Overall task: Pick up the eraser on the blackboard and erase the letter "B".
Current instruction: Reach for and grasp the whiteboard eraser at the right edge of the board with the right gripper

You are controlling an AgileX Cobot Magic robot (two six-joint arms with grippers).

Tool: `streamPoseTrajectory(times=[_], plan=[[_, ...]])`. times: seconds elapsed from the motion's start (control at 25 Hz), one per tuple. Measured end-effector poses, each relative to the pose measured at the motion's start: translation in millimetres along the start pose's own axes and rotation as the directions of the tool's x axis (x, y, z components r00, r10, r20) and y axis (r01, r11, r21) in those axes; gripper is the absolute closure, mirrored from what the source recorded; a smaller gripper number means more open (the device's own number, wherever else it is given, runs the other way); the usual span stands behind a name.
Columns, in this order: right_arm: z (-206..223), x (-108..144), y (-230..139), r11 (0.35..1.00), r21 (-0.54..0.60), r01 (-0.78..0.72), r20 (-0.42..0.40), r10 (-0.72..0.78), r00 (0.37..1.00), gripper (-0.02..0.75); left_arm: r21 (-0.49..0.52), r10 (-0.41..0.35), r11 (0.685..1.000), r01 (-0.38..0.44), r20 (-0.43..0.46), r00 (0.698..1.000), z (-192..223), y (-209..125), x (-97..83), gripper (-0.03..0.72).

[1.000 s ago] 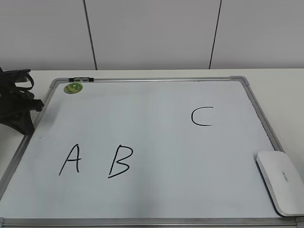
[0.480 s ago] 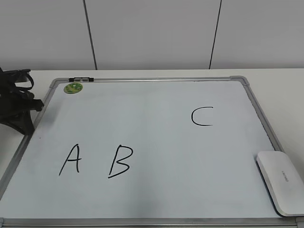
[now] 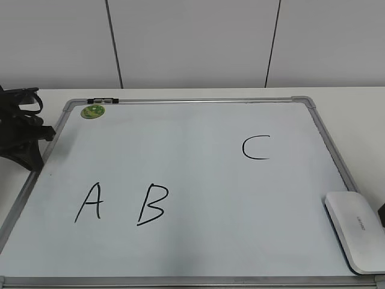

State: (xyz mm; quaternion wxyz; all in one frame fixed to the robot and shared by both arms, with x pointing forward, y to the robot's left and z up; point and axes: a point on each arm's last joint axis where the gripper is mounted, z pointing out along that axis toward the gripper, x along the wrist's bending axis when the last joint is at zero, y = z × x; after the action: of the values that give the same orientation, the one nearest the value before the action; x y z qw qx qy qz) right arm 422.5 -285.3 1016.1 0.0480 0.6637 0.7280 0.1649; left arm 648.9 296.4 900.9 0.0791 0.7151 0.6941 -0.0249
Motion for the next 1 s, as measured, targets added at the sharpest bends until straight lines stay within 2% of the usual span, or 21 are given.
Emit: streamPoseTrajectory(times=[0.36,1.0], plan=[[34.5,2.7,17.8,0.999,0.029,0.042,0.0,-0.042,0.999,0.146,0.0,0.0,1.0,0.0,0.0,1.0,0.0,0.0,0.0,0.674],[75.1,-4.5,29.9,0.996,0.088,-0.019,0.045,0.015,0.999,0.146,0.0,0.0,1.0,0.0,0.0,1.0,0.0,0.0,0.0,0.674]])
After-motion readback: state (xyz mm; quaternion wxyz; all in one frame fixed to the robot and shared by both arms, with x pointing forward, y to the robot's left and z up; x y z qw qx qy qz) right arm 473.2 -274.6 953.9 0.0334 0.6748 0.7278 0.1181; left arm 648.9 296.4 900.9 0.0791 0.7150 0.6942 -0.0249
